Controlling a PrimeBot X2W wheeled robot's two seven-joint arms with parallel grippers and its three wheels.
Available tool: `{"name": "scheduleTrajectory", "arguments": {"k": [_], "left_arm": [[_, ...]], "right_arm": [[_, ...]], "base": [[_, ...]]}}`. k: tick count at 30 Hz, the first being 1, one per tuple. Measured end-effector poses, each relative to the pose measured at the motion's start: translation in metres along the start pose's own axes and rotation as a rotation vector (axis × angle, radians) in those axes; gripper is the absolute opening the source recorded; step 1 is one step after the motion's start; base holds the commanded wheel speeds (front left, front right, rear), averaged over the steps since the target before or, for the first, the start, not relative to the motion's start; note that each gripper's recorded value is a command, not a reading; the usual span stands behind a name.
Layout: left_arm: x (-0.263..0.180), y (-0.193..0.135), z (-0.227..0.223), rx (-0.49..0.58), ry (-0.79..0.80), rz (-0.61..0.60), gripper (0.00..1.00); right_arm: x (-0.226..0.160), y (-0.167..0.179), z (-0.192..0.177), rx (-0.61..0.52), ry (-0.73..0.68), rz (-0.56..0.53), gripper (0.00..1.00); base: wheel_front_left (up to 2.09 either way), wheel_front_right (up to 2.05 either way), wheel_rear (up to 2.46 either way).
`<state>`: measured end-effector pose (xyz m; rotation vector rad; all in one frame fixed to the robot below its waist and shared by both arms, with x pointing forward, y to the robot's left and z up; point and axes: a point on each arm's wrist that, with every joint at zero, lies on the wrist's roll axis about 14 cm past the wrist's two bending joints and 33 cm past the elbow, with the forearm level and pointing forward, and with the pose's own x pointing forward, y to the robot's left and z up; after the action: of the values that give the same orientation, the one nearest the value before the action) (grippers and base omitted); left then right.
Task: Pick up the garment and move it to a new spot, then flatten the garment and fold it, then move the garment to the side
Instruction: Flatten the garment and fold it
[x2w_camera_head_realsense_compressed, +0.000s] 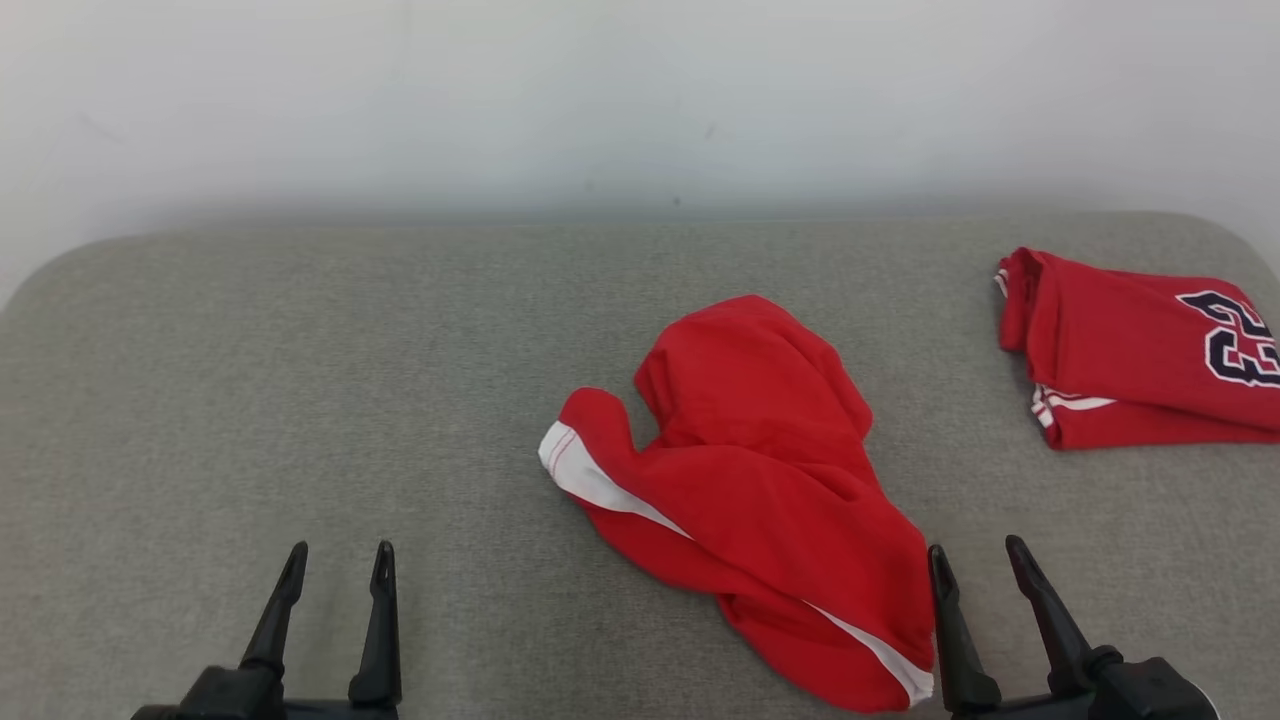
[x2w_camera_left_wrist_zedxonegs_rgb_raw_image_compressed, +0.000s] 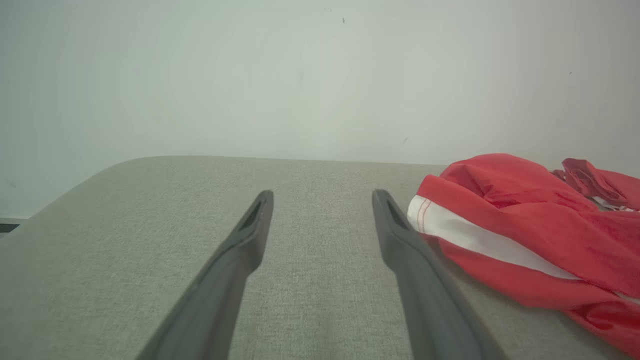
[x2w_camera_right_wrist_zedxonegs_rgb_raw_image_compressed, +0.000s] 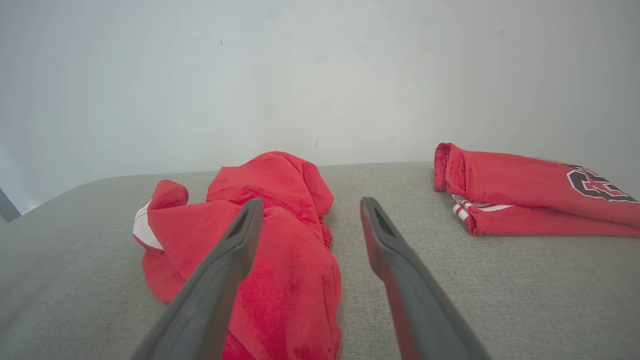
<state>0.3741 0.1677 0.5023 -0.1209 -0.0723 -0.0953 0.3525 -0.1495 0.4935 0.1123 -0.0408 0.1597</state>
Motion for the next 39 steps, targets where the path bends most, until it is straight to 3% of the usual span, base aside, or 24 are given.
{"name": "scheduleTrajectory", "arguments": {"k": [8,20,23,30,31,33,34,39], "left_arm": [[0.038,-0.018,-0.001,0.056,0.008,-0.131,1.0],[0.098,-0.059,-0.047,0.128,0.146,-0.355,1.0],[0.105,-0.075,-0.079,0.122,0.24,-0.422,1.0],[0.112,-0.088,-0.109,0.101,0.334,-0.471,1.0],[0.113,-0.089,-0.112,0.088,0.344,-0.47,0.93],[0.112,-0.094,-0.118,0.072,0.366,-0.48,0.23],[0.109,-0.096,-0.122,0.054,0.384,-0.482,0.0],[0.102,-0.102,-0.126,0.035,0.417,-0.506,0.0]], "right_arm": [[0.001,-0.018,0.012,0.029,-0.041,-0.072,1.0],[-0.006,-0.046,0.005,0.073,-0.022,-0.175,1.0],[-0.009,-0.061,0.003,0.065,-0.013,-0.222,1.0],[-0.016,-0.074,-0.002,0.06,0.006,-0.269,1.0],[-0.016,-0.075,-0.002,0.058,0.007,-0.272,1.0],[-0.017,-0.076,-0.003,0.058,0.01,-0.279,1.0],[-0.018,-0.077,-0.003,0.058,0.012,-0.282,1.0],[-0.018,-0.078,0.0,0.053,0.004,-0.284,1.0]], "base": [[0.0,0.0,0.0],[0.0,0.0,0.0],[0.0,0.0,0.0],[0.0,0.0,0.0],[0.0,0.0,0.0],[0.0,0.0,0.0],[0.0,0.0,0.0],[0.0,0.0,0.0]]}}
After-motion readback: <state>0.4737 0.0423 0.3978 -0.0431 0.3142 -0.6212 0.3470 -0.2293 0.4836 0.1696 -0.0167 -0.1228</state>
